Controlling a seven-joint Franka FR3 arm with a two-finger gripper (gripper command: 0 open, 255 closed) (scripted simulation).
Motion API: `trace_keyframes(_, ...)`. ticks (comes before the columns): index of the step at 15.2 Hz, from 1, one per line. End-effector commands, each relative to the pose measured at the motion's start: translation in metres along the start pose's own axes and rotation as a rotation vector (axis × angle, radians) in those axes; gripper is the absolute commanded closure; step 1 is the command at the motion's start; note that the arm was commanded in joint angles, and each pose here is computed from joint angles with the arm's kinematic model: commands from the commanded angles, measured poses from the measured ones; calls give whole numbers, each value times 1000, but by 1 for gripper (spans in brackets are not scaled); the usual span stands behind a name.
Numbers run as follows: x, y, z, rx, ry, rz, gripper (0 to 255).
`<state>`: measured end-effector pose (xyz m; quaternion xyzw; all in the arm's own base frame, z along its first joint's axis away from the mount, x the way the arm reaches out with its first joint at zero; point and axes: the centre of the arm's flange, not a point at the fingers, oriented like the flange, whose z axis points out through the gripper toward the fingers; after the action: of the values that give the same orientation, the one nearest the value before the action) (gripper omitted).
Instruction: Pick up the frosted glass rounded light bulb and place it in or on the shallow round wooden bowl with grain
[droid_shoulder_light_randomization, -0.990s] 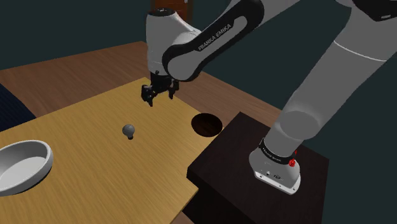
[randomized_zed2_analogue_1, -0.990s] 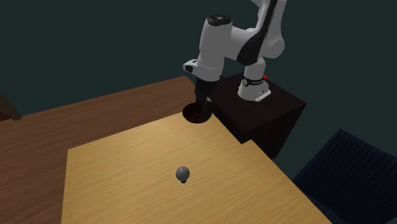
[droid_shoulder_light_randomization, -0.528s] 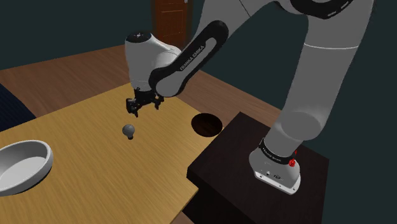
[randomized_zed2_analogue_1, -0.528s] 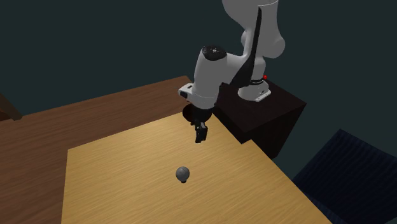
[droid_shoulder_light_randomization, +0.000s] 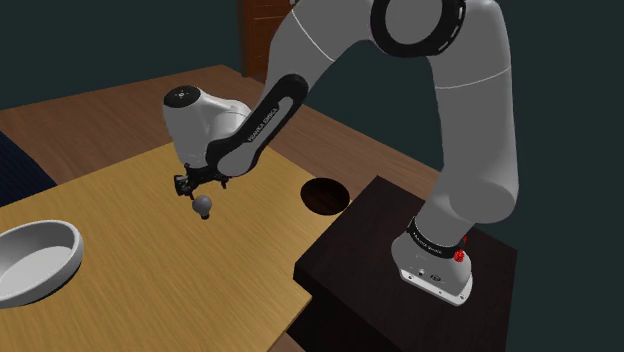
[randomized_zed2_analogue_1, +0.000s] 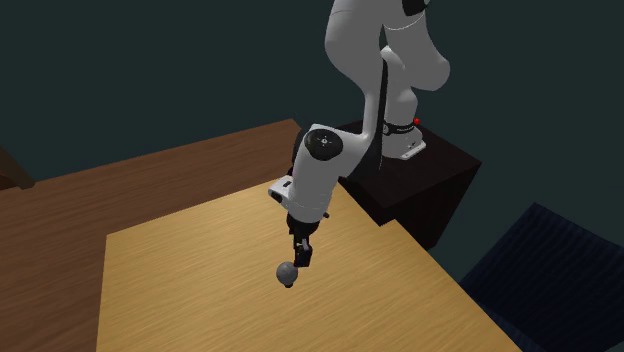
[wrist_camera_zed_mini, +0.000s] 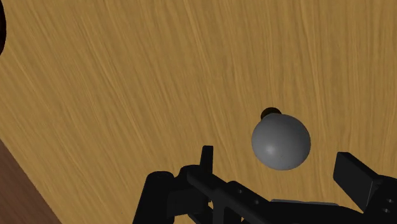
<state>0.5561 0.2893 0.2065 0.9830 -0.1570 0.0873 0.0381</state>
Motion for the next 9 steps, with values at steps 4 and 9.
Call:
trace_keyframes(4, 11, -28, 37, -9, 9, 15, 0)
trace_keyframes(9, 11, -27, 64, -9, 9, 15, 0)
